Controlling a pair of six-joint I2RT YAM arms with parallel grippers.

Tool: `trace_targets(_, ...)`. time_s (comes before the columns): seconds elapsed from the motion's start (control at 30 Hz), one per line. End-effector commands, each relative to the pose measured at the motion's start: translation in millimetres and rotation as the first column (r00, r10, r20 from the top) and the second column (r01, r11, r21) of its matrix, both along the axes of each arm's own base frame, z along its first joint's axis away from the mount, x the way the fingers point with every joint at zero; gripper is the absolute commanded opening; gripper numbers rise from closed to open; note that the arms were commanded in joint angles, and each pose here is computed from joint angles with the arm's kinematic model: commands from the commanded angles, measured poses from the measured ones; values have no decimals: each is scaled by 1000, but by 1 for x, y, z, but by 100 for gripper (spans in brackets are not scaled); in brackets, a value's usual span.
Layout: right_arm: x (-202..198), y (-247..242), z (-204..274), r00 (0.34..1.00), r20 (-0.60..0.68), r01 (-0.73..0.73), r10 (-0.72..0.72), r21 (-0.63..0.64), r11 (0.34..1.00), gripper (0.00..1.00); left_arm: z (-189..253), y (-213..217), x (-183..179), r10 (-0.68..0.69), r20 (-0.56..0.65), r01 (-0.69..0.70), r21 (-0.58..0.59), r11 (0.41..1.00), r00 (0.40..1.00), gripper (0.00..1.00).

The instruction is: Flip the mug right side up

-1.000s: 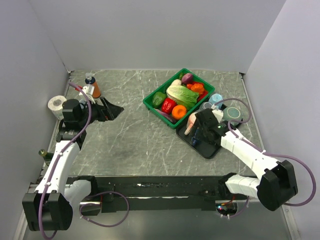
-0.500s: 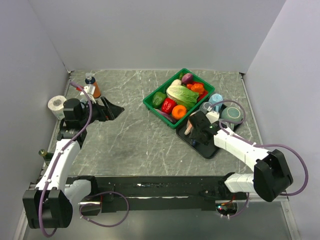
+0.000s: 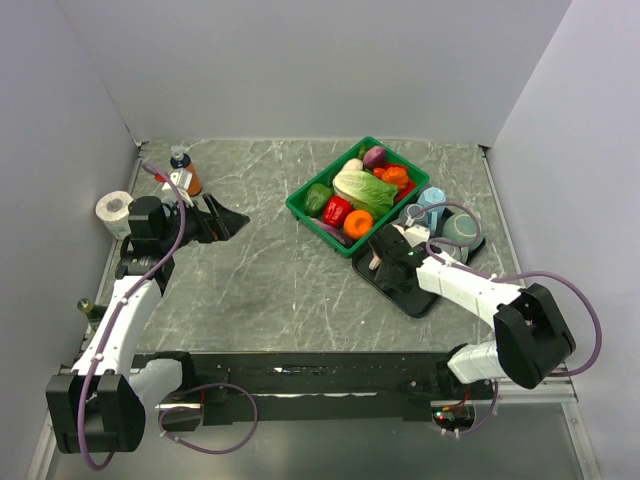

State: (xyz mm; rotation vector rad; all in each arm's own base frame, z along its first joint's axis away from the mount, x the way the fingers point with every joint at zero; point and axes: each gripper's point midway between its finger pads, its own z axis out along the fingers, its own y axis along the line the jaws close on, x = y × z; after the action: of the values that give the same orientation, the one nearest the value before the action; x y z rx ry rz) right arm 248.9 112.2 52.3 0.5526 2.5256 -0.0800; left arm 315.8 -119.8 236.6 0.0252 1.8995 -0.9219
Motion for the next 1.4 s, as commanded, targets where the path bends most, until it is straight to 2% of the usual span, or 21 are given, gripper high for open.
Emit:
trace_targets(0.0, 11, -1, 1, 998, 56, 35, -34, -10, 999, 48, 16, -2, 4, -19, 61, 19, -1, 1000, 998, 96)
trace_targets(0.17, 10, -2, -2, 998, 45, 41, -41, -16, 999, 40, 16, -3, 4, -20, 57, 20, -3, 1000, 998, 96)
trace_targets(0.37, 10, -2, -6, 998, 35, 45, -45, -16, 999, 36, 15, -3, 4, -19, 56, 19, -2, 1000, 998, 96)
trace_targets(0.53, 10, -3, -6, 998, 38, 55, -54, -22, 998, 17, 17, -4, 3, -24, 60, 24, -6, 1000, 998, 96)
trace_targets(0.57, 10, -3, -5, 998, 41, 57, -56, -23, 998, 9, 17, -4, 3, -24, 60, 24, -6, 1000, 998, 96)
trace_targets(0.67, 9, -4, -6, 998, 35, 62, -61, -29, 998, 0, 16, -3, 3, -24, 59, 25, -5, 1000, 998, 96)
trace_targets(0.87, 8, -8, -4, 997, 44, 71, -70, -33, 997, 0, 16, -4, 3, -26, 57, 27, -9, 1000, 998, 96)
trace_targets(1.07, 7, -8, 14, 992, 106, 65, -66, 15, 998, 0, 15, -5, 2, -35, 55, 36, -18, 999, 998, 96)
trace_targets(1.37, -5, 1, 79, 964, 265, -33, -19, 190, 981, 0, 16, -11, -1, -72, 56, 74, -42, 996, 996, 96)
